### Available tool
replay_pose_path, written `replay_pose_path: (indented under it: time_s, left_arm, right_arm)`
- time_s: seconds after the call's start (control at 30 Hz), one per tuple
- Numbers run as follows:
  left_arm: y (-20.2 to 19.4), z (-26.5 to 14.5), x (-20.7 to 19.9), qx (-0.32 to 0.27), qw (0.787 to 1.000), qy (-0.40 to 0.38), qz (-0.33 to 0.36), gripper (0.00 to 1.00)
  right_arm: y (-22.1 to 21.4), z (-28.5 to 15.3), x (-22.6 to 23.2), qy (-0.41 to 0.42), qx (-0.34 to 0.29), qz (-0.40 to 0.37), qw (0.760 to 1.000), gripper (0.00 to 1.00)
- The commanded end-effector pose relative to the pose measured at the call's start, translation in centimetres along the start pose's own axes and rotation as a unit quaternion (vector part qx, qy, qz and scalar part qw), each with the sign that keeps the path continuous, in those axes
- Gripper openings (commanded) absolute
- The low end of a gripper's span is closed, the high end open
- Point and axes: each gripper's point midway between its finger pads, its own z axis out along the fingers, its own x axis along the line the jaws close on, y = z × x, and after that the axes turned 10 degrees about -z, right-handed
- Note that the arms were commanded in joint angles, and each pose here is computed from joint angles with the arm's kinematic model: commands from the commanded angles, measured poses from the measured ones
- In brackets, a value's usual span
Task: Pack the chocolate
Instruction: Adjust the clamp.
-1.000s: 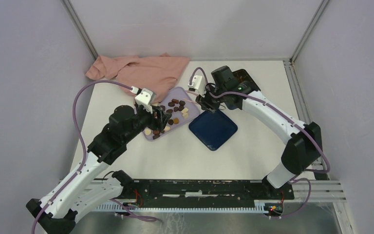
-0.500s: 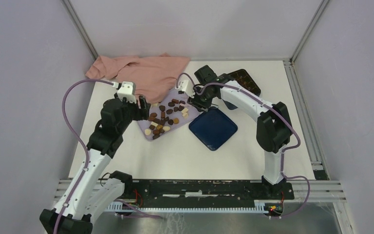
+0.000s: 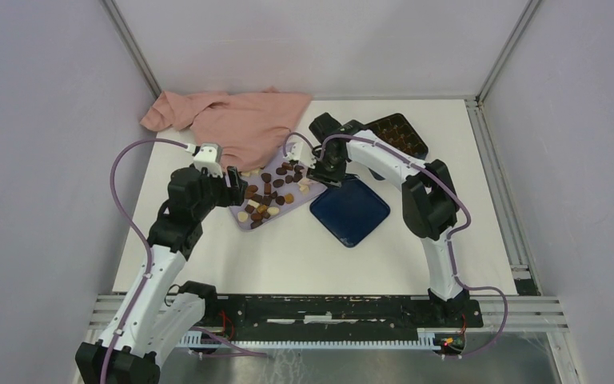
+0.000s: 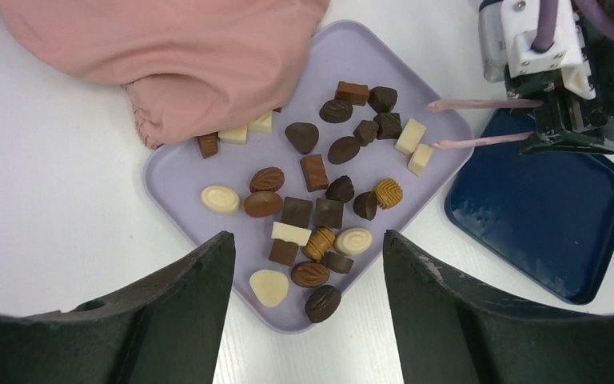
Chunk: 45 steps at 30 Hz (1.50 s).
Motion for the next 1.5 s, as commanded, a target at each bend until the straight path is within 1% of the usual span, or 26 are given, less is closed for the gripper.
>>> replay_pose_path:
  time_s: [0.0, 0.23, 0.63, 1.03, 1.47]
  left_arm:
    - [1.3, 0.0, -0.4, -0.022, 1.000, -0.009, 0.005, 0.73]
    - [1.5, -0.3, -0.3, -0.027, 1.000, -0.006, 0.008, 0.73]
    - [1.4, -0.2, -0.6, -0.025, 1.000, -0.015, 0.008, 0.72]
    - [1.4, -0.2, -0.7, -0.024, 0.999, -0.019, 0.010, 0.72]
    - [1.4, -0.2, -0.9, -0.024, 0.999, -0.024, 0.010, 0.72]
  right_arm:
    - [-1.0, -0.6, -0.3, -0.004, 0.036, -0.021, 0.999, 0.46]
    - [-2.3, 0.6, 0.9, 0.017, 0.053, -0.010, 0.998, 0.47]
    - [-3.1, 2.1, 2.2, 0.040, 0.060, 0.007, 0.997, 0.47]
    - [-2.4, 3.7, 2.9, 0.057, 0.063, 0.012, 0.996, 0.47]
    - [-0.6, 4.0, 3.0, 0.053, 0.052, 0.003, 0.997, 0.48]
